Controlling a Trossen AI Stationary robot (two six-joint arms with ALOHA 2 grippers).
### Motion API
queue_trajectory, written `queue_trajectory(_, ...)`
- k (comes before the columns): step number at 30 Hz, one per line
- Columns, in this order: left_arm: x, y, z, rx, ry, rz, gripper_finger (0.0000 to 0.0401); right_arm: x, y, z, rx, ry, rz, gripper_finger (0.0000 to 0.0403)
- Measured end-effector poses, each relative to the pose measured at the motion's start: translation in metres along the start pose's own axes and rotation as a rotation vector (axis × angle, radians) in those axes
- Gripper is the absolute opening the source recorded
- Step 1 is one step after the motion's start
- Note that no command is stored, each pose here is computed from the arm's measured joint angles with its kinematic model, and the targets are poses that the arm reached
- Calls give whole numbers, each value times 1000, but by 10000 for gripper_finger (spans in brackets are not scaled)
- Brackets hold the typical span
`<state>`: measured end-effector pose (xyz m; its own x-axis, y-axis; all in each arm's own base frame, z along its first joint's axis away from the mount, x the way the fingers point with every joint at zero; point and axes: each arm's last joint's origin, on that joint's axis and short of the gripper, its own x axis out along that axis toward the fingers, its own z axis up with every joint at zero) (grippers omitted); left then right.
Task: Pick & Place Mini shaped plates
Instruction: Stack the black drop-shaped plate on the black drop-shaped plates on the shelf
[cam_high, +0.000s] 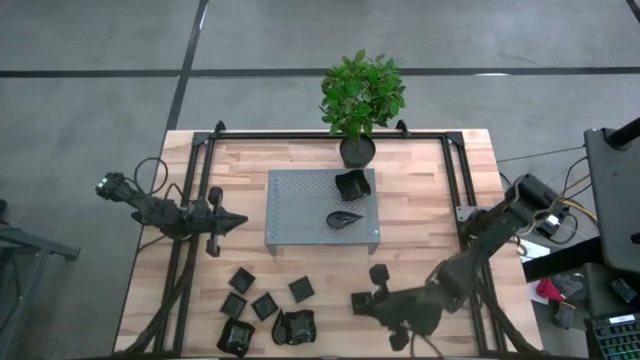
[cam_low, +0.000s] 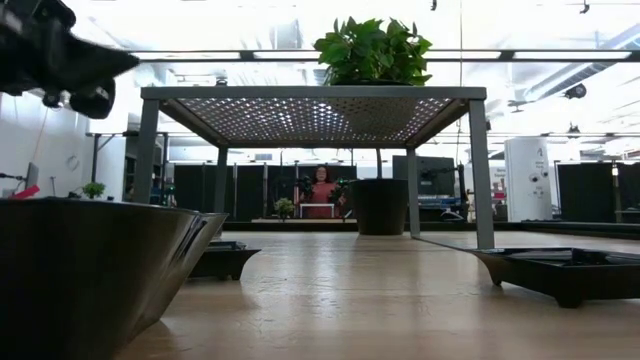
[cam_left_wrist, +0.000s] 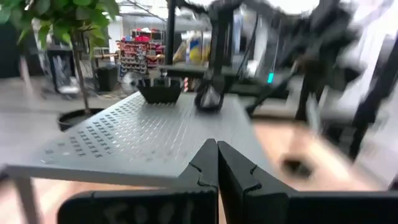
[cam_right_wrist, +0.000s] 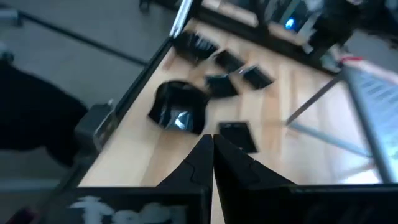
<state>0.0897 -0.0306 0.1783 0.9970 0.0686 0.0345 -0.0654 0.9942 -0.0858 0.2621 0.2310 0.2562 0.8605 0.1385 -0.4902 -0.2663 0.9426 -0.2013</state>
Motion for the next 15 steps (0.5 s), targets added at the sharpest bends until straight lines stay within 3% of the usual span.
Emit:
queue_trajectory(4,-1,0,12,-281,-114,-12,0,-14,-11,-4,-11,-66,-2,8)
queue_trajectory(15,1,-3,25,-621,-212,-97,0,-53,-34,3,-64,-175,-8,8)
